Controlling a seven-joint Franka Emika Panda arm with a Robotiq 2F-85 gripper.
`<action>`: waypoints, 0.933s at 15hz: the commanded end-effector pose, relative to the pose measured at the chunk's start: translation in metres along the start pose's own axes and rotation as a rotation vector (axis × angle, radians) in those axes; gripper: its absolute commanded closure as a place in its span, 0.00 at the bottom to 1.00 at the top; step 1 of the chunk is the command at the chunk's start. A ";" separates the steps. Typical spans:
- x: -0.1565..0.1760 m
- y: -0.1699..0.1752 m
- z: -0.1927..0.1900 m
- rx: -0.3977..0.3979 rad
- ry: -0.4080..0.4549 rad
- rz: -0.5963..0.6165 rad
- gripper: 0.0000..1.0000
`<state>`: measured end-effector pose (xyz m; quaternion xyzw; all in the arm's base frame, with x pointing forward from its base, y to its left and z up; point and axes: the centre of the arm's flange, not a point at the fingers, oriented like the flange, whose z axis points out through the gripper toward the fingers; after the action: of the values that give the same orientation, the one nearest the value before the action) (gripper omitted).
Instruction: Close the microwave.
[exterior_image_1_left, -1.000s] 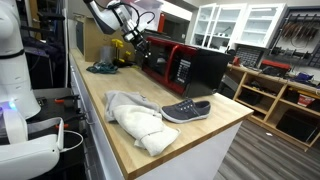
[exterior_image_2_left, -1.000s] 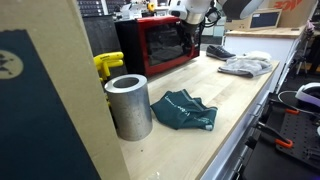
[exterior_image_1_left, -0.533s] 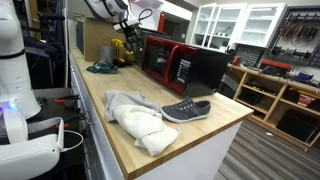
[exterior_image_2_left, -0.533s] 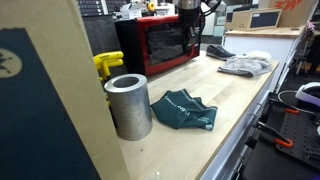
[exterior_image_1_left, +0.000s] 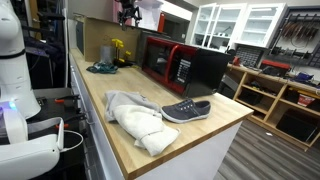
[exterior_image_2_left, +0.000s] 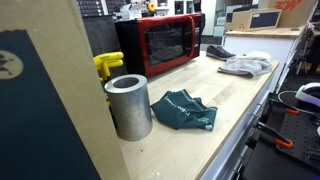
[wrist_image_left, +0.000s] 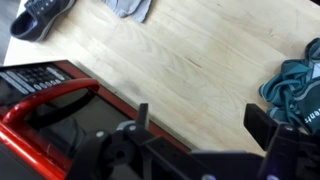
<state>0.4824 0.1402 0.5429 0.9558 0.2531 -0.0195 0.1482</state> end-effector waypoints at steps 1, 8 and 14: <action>-0.001 0.011 -0.011 0.077 -0.056 0.175 0.00; -0.023 0.042 0.001 0.196 -0.108 0.520 0.00; -0.044 0.076 0.001 0.295 -0.077 0.799 0.00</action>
<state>0.4870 0.0676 0.5548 0.9936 -0.0925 -0.0510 0.0398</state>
